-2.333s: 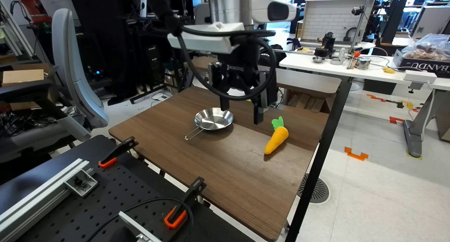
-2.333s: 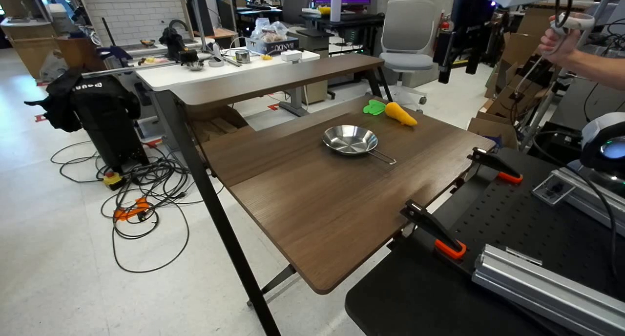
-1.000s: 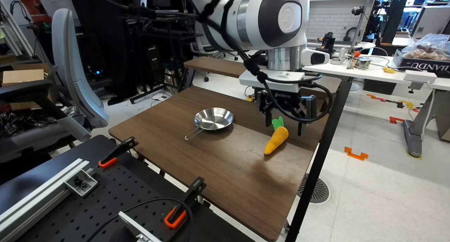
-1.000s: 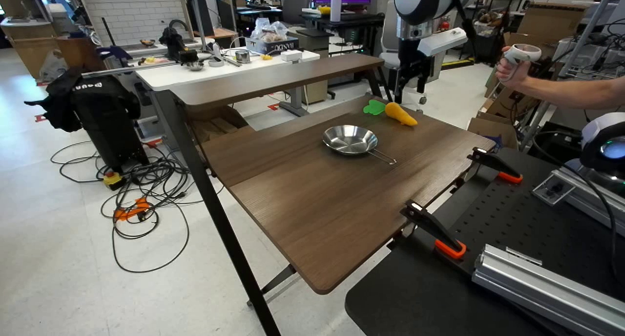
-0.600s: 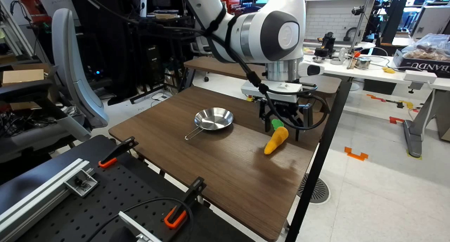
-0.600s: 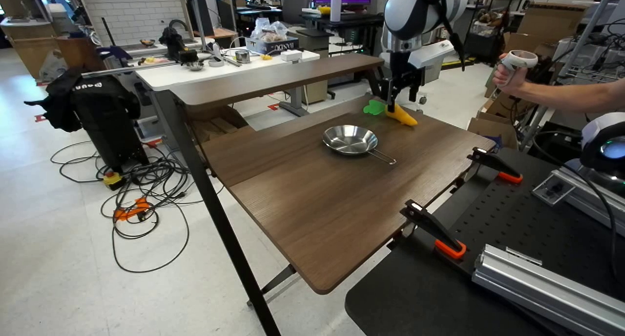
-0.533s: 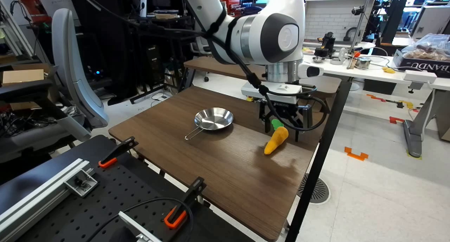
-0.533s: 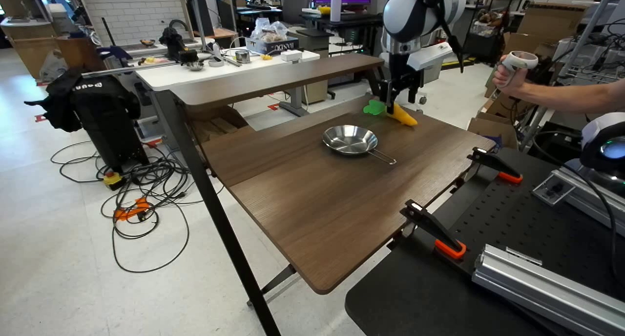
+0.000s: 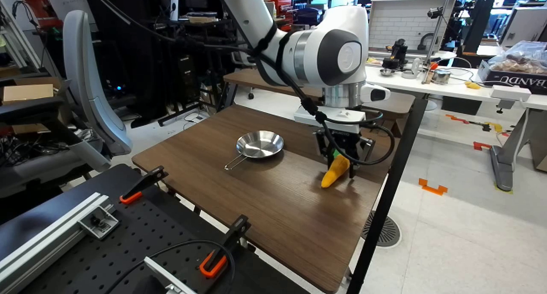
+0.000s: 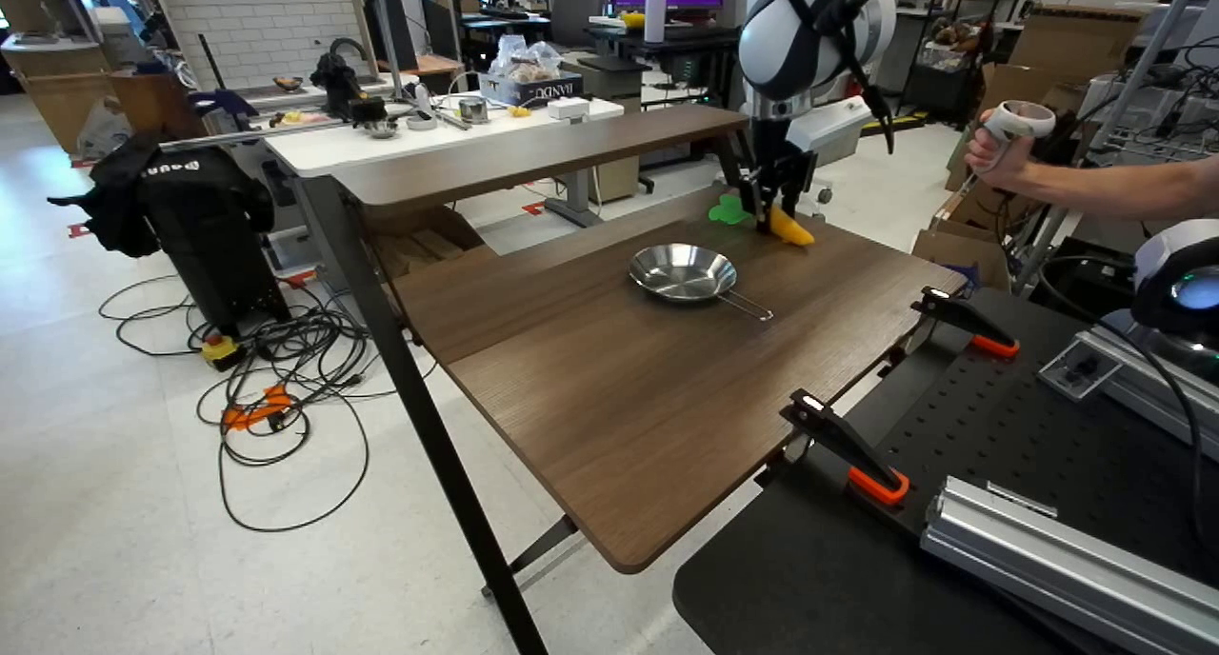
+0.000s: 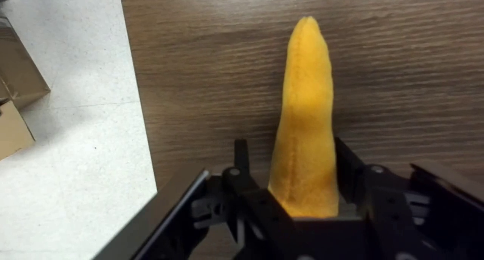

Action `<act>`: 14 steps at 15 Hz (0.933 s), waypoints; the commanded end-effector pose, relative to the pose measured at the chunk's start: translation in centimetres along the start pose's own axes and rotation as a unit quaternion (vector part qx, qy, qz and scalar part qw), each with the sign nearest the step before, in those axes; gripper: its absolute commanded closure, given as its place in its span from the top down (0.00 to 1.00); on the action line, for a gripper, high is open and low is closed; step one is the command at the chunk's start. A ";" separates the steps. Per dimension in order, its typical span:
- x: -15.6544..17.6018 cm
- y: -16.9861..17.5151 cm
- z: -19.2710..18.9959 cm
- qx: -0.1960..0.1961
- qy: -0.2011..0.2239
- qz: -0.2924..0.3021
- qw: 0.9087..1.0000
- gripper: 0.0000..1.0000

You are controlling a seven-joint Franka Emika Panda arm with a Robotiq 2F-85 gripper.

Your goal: Place the carrot plush toy on the silver pan

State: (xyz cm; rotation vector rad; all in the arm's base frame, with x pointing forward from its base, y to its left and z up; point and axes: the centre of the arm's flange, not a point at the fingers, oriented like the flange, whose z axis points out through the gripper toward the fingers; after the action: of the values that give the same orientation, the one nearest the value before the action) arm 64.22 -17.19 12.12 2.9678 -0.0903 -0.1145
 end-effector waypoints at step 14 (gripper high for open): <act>-1.4 -2.7 -8.1 0.001 0.048 -0.023 0.999 0.03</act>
State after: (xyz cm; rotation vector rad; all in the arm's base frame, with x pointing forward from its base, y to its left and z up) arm 65.36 -15.22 16.70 2.9670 -0.0543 -0.0246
